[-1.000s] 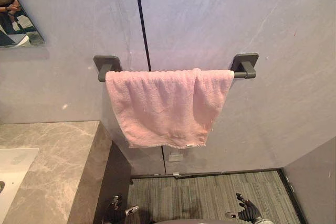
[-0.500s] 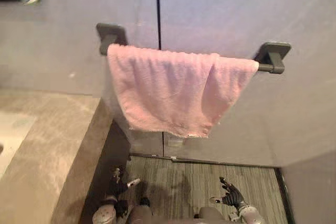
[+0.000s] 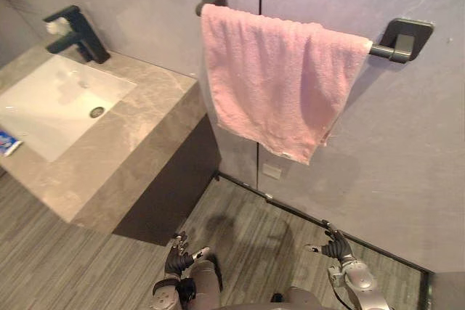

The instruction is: Organize washtable

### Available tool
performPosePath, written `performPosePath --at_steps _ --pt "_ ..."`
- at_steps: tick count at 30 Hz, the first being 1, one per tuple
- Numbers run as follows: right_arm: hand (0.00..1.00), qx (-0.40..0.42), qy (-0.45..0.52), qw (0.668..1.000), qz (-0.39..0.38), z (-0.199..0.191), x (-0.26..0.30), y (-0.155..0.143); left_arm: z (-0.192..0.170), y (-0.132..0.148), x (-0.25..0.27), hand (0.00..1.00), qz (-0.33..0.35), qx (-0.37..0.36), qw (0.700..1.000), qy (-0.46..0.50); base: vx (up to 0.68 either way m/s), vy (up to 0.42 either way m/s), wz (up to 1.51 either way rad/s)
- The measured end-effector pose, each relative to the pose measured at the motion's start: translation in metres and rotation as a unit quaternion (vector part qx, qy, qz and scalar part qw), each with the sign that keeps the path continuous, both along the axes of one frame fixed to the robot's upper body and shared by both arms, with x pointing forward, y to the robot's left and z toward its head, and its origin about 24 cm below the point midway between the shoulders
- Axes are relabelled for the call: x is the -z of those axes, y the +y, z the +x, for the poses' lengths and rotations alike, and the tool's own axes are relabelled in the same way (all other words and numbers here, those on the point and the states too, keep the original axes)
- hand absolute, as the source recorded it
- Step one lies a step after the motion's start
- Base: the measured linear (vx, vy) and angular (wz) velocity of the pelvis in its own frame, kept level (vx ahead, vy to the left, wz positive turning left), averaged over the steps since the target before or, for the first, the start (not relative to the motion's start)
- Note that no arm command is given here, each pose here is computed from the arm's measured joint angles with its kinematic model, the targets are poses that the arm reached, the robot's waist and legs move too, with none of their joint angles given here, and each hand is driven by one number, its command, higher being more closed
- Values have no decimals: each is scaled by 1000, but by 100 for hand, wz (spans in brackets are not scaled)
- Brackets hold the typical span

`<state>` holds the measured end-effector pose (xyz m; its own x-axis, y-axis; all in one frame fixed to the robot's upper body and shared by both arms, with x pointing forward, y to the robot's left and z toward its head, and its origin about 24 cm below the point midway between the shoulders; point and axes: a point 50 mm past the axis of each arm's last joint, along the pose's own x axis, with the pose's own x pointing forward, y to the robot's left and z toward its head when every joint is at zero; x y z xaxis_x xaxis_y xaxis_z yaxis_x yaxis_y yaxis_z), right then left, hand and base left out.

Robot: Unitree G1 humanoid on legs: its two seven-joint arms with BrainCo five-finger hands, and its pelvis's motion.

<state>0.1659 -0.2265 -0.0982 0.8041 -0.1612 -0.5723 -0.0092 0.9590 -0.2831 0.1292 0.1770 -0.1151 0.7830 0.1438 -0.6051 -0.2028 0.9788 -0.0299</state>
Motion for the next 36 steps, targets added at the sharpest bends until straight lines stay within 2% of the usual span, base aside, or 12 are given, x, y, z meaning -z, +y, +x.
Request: performPosePath --at_steps 9,17,23,27,30,33,36 --pt "0 45 11 999 18 -2 6 -2 1 3 0 0 10 20 1000 4 -92 91 68" --pt "0 44 41 998 33 -13 17 7 -26 10 14 0 14 9 998 60 -124 76 7" --pt "0 49 62 996 33 -20 23 6 -28 19 13 0 18 -13 998 61 -29 38 87" --pt "0 55 42 997 22 -3 17 2 -17 18 6 0 17 -10 999 40 -24 63 119" --pt "0 57 43 997 14 -4 16 -4 -9 15 0 0 14 -10 1000 18 13 172 126" --pt "0 85 58 995 0 -13 19 -17 17 9 -13 0 10 0 1000 -28 66 259 130" --pt "0 83 62 994 27 -15 24 1 24 15 -21 0 21 6 999 -48 130 371 80"
